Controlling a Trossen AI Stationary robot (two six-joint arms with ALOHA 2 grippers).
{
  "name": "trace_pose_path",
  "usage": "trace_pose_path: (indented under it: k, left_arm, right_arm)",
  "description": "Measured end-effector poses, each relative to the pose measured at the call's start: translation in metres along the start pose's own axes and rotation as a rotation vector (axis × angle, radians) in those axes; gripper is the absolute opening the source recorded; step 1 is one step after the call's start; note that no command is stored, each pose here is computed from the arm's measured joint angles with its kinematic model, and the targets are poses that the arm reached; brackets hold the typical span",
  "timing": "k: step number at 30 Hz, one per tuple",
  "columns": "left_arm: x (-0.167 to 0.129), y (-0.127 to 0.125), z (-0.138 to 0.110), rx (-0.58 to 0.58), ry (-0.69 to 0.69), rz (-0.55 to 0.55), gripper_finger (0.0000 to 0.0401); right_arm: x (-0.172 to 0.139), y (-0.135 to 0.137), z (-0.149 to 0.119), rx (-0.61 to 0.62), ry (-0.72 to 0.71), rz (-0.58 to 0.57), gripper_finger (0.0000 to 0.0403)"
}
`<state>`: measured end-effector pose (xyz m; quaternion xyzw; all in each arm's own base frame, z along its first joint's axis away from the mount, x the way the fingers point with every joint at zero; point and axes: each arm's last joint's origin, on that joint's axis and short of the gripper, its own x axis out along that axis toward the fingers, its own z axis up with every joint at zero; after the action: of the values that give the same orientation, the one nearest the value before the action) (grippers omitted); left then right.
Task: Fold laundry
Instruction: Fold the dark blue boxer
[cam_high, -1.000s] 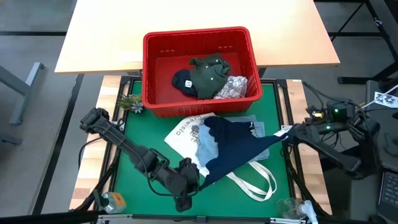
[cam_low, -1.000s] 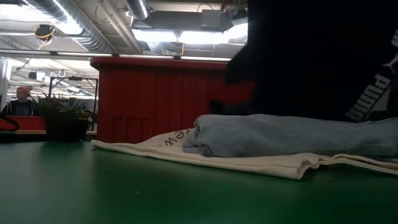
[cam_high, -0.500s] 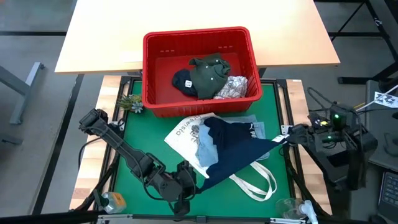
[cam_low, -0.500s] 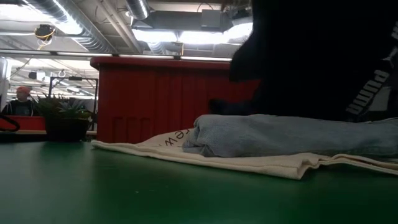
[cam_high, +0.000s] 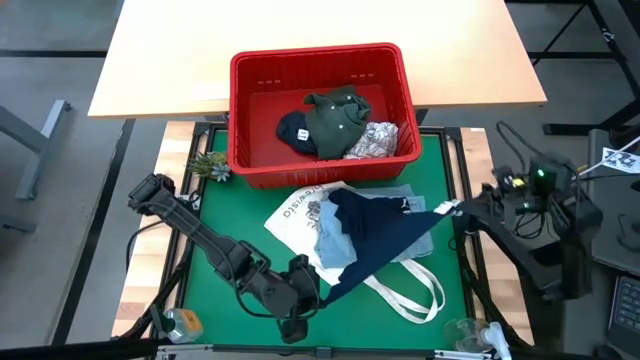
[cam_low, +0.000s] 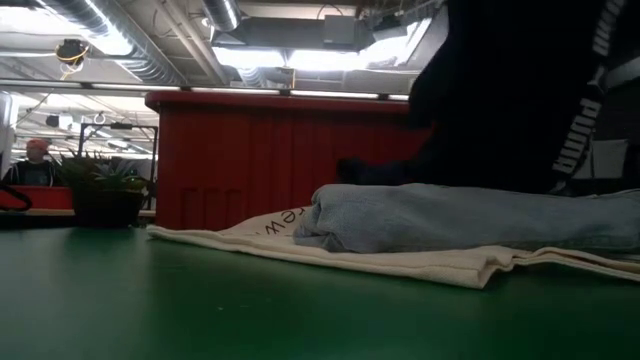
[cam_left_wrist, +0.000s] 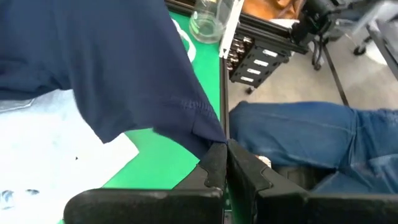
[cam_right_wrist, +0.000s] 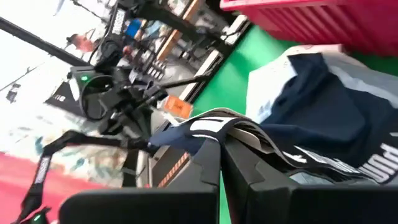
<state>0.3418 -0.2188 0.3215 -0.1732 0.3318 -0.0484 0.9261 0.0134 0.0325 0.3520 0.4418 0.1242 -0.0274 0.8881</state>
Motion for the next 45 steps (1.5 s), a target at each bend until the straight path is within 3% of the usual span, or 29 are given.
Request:
trace_pose_path:
  k: [6,13,16,19,26,28,33,35,38,45]
  left_arm:
    - [0.002,0.007,0.005,0.036,0.021,-0.022,0.0000]
    - [0.003,0.009,0.007,0.048,0.035,-0.038,0.0000]
    - [0.003,0.007,0.005,0.048,0.037,-0.042,0.0000]
    - [0.001,0.002,0.001,0.059,0.044,-0.054,0.0000]
    - [-0.002,-0.007,-0.006,0.071,0.024,-0.036,0.0000]
    - [-0.003,-0.009,-0.007,0.065,0.015,-0.024,0.0000]
    - [-0.004,-0.011,-0.009,0.019,0.006,-0.015,0.0000]
    - [-0.004,-0.013,-0.010,0.005,0.007,-0.017,0.0000]
    - [-0.005,-0.015,-0.011,0.008,0.003,-0.016,0.0000]
    - [-0.006,-0.019,-0.015,0.014,-0.018,0.000,0.0000]
  right_arm:
    - [0.020,-0.016,0.044,0.082,0.182,0.080,0.0003]
    - [0.066,-0.049,0.075,0.022,0.418,-0.171,0.0003]
    - [0.086,-0.051,0.074,-0.004,0.540,-0.175,0.0003]
    - [0.095,-0.041,0.067,-0.052,0.584,-0.187,0.0003]
    - [0.095,-0.008,0.042,-0.117,0.477,-0.190,0.0003]
    - [0.106,-0.004,0.031,-0.144,0.450,-0.150,0.0003]
    - [0.137,0.009,-0.008,-0.153,0.539,0.031,0.0003]
    - [0.140,0.016,-0.024,-0.185,0.549,0.026,0.0003]
    - [0.134,0.026,-0.043,-0.203,0.545,-0.001,0.0003]
    - [0.101,0.038,-0.084,-0.109,0.579,-0.052,0.0003]
